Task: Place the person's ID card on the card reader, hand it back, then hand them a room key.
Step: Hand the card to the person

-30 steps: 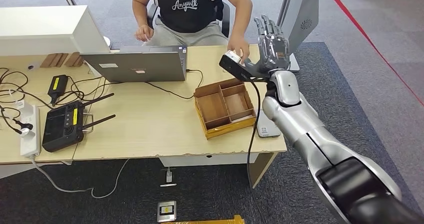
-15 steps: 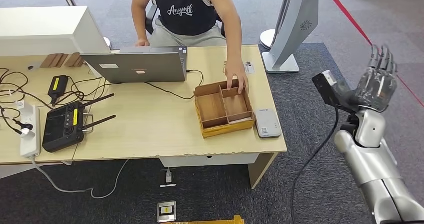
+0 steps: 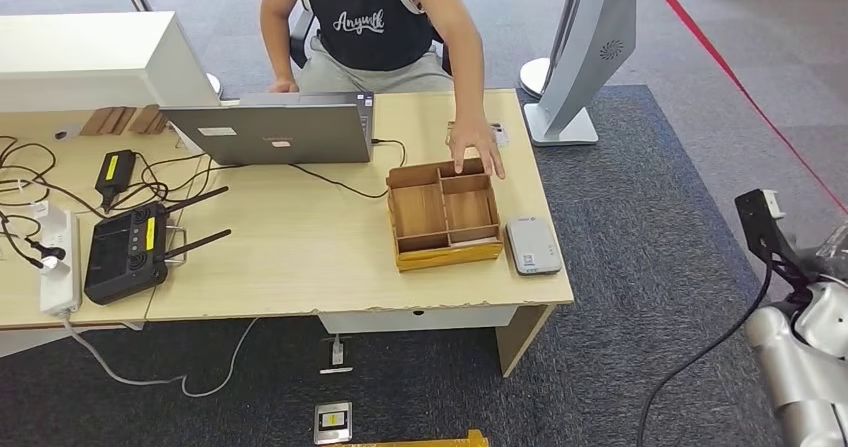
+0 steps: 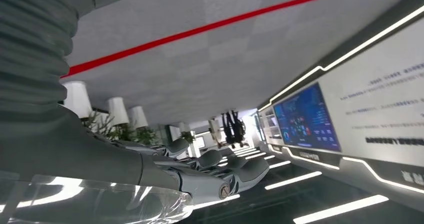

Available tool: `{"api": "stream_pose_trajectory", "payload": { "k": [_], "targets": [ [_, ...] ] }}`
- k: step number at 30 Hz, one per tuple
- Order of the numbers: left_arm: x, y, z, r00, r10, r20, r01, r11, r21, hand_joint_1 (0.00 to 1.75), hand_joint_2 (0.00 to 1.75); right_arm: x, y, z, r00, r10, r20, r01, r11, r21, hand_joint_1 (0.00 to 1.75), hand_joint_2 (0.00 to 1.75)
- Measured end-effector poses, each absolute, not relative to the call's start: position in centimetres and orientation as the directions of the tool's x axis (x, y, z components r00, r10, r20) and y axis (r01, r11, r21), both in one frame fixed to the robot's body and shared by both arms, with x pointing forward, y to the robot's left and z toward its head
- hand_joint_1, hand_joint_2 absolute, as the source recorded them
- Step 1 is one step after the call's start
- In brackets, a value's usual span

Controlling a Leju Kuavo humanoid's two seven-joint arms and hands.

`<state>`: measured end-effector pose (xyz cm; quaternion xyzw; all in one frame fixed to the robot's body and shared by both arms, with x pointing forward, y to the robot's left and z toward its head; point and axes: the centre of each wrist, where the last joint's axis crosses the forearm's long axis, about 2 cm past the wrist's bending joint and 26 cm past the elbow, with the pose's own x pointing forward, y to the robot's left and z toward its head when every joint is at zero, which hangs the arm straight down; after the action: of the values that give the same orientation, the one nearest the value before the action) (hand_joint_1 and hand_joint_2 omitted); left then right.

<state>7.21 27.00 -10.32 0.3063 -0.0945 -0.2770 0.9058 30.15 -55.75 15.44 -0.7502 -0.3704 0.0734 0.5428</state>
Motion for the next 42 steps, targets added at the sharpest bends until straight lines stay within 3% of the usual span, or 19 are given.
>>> {"api": "stream_pose_trajectory", "payload": {
  "k": [7, 11, 17, 26, 42],
  "targets": [
    [7.4, 26.6, -10.3, 0.849, -0.529, 0.001, 0.421, 0.678, 0.603, 0.00, 0.00, 29.0, -56.3, 11.2, 0.813, 0.538, 0.221, 0.321, -0.099, -0.942, 0.00, 1.75],
    [7.8, 26.4, -10.2, 0.850, -0.526, 0.010, 0.414, 0.681, 0.605, 0.00, 0.00, 27.8, -55.8, 8.5, 0.889, 0.321, 0.328, 0.323, 0.070, -0.944, 0.00, 1.75],
    [7.7, 26.3, -10.2, 0.841, -0.540, 0.019, 0.420, 0.676, 0.605, 0.00, 0.00, 23.0, -52.2, 1.8, 0.959, 0.214, 0.187, 0.137, 0.228, -0.964, 0.00, 1.75],
    [7.6, 26.3, -10.2, 0.818, -0.574, 0.037, 0.438, 0.663, 0.607, 0.00, 0.00, 15.9, -49.1, -3.7, 0.989, 0.147, 0.027, -0.026, 0.345, -0.938, 0.00, 1.75],
    [7.7, 26.5, -10.2, 0.813, -0.582, 0.033, 0.446, 0.657, 0.608, 0.00, 0.00, 12.5, -43.7, -7.0, 0.981, 0.180, -0.078, -0.161, 0.505, -0.848, 0.00, 1.75]
  ]
}}
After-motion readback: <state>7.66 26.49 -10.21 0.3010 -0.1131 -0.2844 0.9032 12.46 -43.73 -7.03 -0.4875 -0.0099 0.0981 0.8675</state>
